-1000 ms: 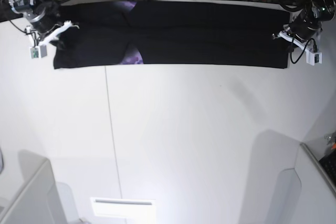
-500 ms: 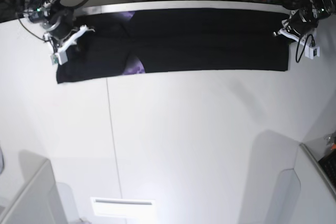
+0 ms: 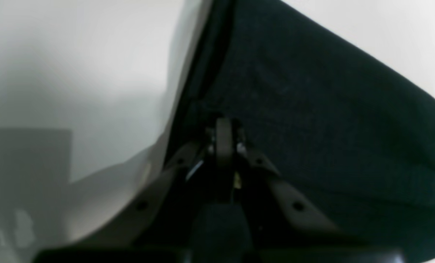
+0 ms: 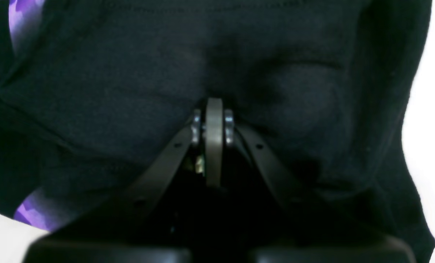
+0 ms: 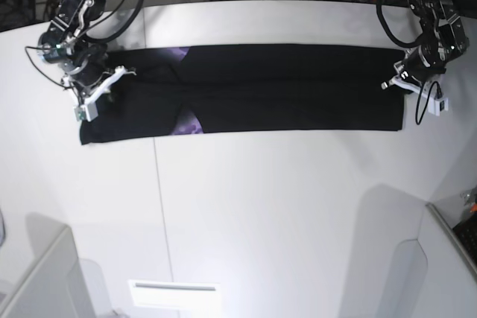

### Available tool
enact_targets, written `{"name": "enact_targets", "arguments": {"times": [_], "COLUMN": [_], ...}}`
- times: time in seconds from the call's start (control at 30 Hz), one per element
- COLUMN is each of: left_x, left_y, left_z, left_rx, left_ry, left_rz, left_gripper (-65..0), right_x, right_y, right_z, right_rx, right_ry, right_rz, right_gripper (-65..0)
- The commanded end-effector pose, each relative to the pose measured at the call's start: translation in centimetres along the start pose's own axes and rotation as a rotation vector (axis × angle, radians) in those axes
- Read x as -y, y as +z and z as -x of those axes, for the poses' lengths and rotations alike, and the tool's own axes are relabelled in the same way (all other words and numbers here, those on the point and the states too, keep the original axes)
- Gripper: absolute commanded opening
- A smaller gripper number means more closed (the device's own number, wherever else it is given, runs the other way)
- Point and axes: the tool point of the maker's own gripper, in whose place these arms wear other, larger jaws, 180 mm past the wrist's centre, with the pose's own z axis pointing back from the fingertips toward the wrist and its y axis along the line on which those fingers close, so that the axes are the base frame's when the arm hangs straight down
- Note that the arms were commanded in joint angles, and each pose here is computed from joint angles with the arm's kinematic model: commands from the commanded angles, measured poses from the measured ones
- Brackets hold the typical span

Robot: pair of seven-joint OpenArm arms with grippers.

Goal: Fold the T-shirt properly
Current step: 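Pull the black strip toward the table center with both grippers, then grasp the strip end at the left gripper with the left gripper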

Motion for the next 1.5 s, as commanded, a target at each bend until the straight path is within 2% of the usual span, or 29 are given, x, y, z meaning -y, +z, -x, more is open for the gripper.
{"name": "enact_targets", "arguments": {"times": [0.0, 0.13, 0.4, 0.6, 0.77, 0.87, 0.93, 1.07, 1.13, 1.17, 1.33, 1.4, 1.43, 1.47], "left_x": [0.3, 1.9, 1.8, 2.0, 0.5, 0.9, 0.7, -0.3, -0.5, -0.7, -0.4, -0.6, -0.8, -1.2], "left_y": [0.0, -0.7, -0.2, 0.7, 3.2, 5.8, 7.0, 7.7, 7.7, 7.7, 7.6, 7.6, 7.5, 7.1], "left_z": [-1.0, -1.6, -2.8, -3.8, -5.9, -7.5, -7.8, -7.4, -7.2, -7.0, -7.1, -7.4, -7.4, -7.2], "left_rx": [0.018, 0.018, 0.044, 0.071, 0.125, 0.171, 0.192, 0.192, 0.188, 0.181, 0.194, 0.221, 0.226, 0.225], "left_ry": [-0.01, -0.024, -0.031, -0.071, -0.058, -0.104, -0.109, -0.099, -0.094, -0.094, -0.098, -0.09, -0.079, -0.063], "left_rz": [-0.002, 0.023, 0.022, 0.018, -0.017, 0.031, 0.07, 0.06, 0.056, 0.053, 0.059, 0.058, 0.057, 0.056], "left_gripper": [-65.0, -65.0, -65.0, -65.0, -65.0, -65.0, -65.0, -65.0, -65.0, -63.5, -26.5, -15.3, -11.5, -11.0], "right_x": [1.1, 1.4, 1.5, 1.0, 1.0, 1.0, 0.3, -0.9, -1.2, -1.4, -1.5, -1.5, -1.5, -1.5], "right_y": [0.2, 0.2, 0.4, 1.6, 3.2, 4.1, 4.8, 5.8, 6.2, 6.3, 6.5, 6.5, 6.5, 6.5], "right_z": [2.0, 1.6, 1.3, -0.4, -2.0, -2.5, -3.3, -3.9, -3.9, -3.9, -4.1, -4.1, -4.1, -4.1], "right_rx": [-0.094, -0.084, -0.073, -0.003, 0.051, 0.071, 0.11, 0.171, 0.171, 0.165, 0.16, 0.16, 0.16, 0.16], "right_ry": [0.009, -0.014, -0.014, -0.012, 0.028, 0.053, 0.056, 0.032, 0.035, 0.038, 0.048, 0.048, 0.048, 0.048], "right_rz": [0.053, 0.07, 0.075, 0.064, 0.09, 0.105, 0.087, 0.025, 0.015, 0.016, 0.021, 0.021, 0.021, 0.021], "right_gripper": [-65.0, -65.0, -65.0, -65.0, -65.0, -65.0, -65.0, -65.0, -65.0, -65.0, -65.0, -65.0, -65.0, -65.0]}}
